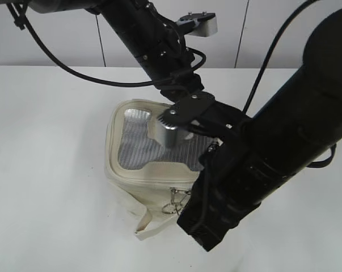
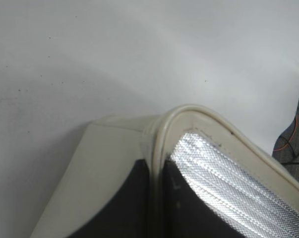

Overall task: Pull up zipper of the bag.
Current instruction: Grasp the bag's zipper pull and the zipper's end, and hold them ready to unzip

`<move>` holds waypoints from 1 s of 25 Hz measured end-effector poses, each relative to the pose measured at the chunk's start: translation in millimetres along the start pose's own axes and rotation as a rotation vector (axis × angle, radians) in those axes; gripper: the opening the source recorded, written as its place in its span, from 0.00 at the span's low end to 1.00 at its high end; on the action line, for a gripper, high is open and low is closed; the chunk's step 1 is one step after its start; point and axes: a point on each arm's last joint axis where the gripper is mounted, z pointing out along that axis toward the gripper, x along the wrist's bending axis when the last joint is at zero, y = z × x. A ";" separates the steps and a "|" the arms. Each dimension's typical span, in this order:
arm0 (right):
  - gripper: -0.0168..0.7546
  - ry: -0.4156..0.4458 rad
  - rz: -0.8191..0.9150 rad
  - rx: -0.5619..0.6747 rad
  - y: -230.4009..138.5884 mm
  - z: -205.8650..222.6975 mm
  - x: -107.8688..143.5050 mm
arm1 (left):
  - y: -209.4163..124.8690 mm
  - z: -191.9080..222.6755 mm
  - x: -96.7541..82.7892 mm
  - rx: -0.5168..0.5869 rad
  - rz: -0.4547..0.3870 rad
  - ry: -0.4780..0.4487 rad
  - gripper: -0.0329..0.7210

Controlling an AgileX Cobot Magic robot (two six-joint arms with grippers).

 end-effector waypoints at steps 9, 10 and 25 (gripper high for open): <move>0.03 0.022 -0.067 -0.039 23.1 13.9 13.2 | -1.5 0.0 -1.4 0.016 -0.001 -0.015 0.09; 0.03 0.026 -0.067 -0.043 25.3 14.5 13.1 | -1.6 0.0 -1.5 0.018 -0.001 -0.017 0.09; 0.05 0.058 -0.045 -0.040 31.8 19.9 13.1 | -1.9 0.1 -2.1 0.022 0.001 -0.020 0.09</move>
